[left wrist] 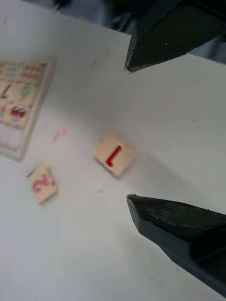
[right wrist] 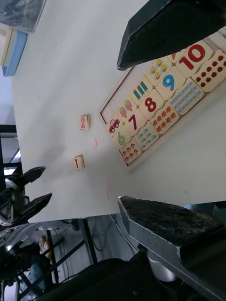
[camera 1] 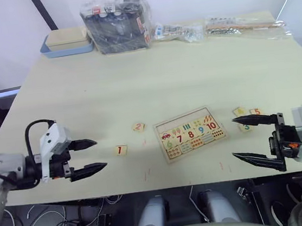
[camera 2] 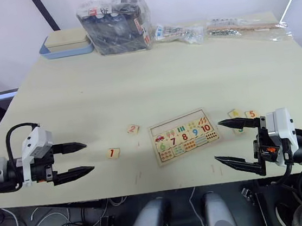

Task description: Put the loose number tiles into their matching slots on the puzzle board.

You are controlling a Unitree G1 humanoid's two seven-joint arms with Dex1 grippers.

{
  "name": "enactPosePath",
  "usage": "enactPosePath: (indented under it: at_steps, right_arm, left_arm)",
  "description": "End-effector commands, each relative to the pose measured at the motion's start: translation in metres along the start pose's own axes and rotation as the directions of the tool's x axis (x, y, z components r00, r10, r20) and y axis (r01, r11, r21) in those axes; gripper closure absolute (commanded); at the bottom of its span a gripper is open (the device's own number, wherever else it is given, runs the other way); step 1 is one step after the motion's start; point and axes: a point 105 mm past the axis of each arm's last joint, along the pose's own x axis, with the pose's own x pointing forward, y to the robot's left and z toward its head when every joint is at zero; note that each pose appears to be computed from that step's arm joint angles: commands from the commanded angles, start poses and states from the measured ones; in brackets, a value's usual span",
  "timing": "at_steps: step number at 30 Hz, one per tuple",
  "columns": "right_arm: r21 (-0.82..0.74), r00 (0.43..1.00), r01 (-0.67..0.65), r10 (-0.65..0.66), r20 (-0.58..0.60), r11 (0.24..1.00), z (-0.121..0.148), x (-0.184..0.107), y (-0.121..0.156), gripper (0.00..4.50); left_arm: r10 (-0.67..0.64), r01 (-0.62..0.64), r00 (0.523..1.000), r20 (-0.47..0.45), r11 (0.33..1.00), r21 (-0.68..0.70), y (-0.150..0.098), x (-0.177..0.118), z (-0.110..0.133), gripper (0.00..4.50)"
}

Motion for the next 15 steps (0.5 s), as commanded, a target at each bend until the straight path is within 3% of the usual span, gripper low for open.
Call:
enactPosePath:
  at_steps: [1,7,15]
  right_arm:
    - [-0.051,1.000,-0.015,0.016,0.004,0.999,0.009,0.001,0.004,0.00]
    - [-0.057,1.000,-0.015,0.015,-0.009,0.998,0.010,-0.001,0.005,0.00]
    - [-0.053,1.000,-0.003,0.002,-0.021,0.999,0.011,-0.004,0.008,0.00]
  left_arm:
    - [-0.134,0.137,0.991,-0.031,0.982,0.132,0.008,0.000,0.000,0.12]
    - [-0.235,0.264,0.963,-0.135,0.928,0.262,0.023,0.025,-0.010,0.12]
    - [-0.273,0.312,0.948,-0.163,0.893,0.323,0.032,0.047,-0.015,0.12]
